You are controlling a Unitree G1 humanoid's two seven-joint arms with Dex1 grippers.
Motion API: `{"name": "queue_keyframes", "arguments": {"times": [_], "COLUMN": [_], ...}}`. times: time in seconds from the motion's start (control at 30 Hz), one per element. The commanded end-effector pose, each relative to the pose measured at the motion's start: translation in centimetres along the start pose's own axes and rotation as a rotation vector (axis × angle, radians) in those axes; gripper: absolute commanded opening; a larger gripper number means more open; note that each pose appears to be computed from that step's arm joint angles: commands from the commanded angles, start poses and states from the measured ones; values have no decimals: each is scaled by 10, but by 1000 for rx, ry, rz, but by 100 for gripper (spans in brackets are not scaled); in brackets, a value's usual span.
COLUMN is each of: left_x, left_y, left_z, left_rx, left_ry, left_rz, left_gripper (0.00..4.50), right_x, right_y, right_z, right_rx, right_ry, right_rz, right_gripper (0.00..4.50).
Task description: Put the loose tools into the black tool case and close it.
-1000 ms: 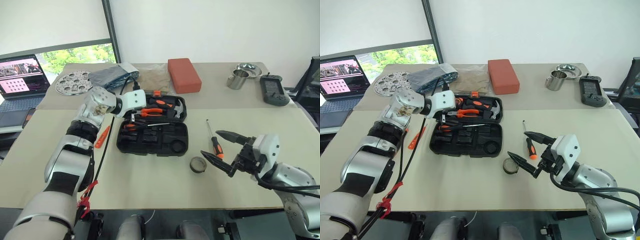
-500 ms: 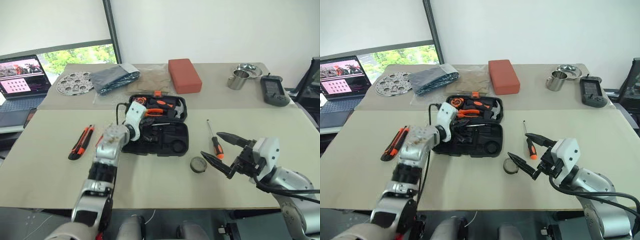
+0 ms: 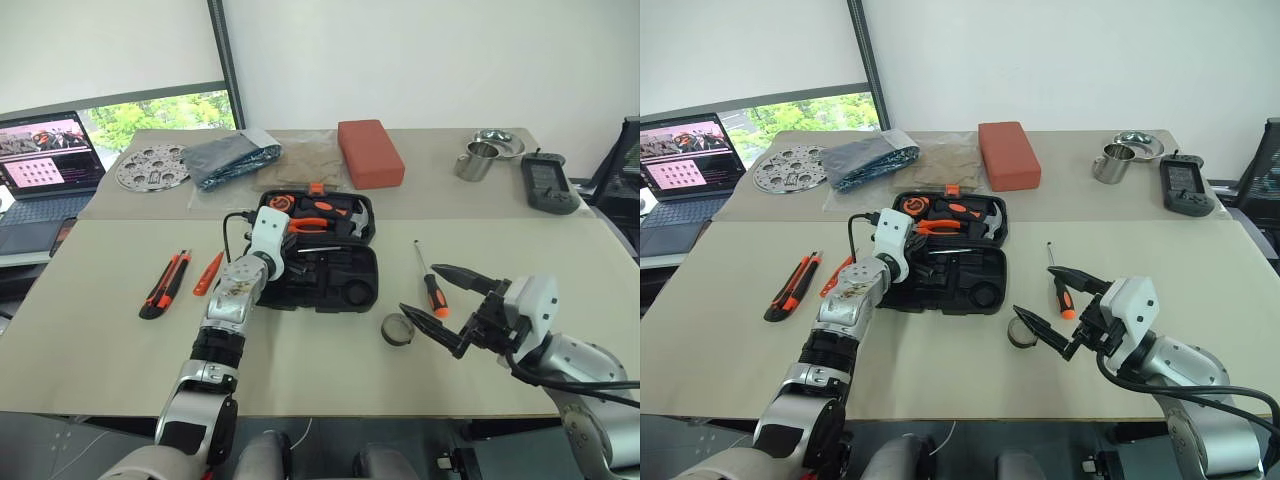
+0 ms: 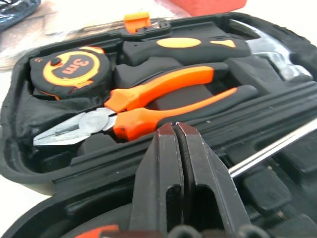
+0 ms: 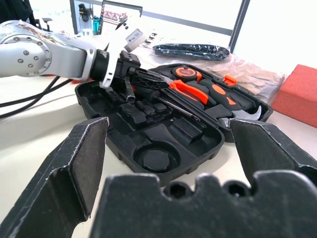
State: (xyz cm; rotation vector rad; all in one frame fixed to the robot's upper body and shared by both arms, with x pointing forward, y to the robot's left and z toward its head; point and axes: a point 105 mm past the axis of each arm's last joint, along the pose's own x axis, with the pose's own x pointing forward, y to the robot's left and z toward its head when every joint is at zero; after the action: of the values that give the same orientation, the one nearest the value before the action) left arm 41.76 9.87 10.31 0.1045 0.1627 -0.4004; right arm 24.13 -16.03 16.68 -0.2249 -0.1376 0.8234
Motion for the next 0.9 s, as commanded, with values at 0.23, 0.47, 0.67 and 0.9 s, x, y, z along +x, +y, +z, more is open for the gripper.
{"name": "queue_keyframes", "arguments": {"times": [0.23, 0.47, 0.67, 0.9], "left_x": [-3, -12, -18, -24], "left_y": [7, 7, 0, 9], "left_z": [-49, -83, -103, -121], "left_rx": [-145, -134, -50, 142], "left_ry": [195, 324, 402, 472], "left_rz": [44, 50, -8, -37], "left_gripper": [12, 12, 12, 12], "right_x": [1, -2, -1, 0], "right_y": [0, 2, 1, 0], "right_z": [14, 13, 13, 12], "right_rx": [-55, -49, -48, -51], "right_ry": [-41, -37, -38, -40], "right_rz": [11, 12, 16, 20], "right_gripper": [450, 450, 450, 450]}}
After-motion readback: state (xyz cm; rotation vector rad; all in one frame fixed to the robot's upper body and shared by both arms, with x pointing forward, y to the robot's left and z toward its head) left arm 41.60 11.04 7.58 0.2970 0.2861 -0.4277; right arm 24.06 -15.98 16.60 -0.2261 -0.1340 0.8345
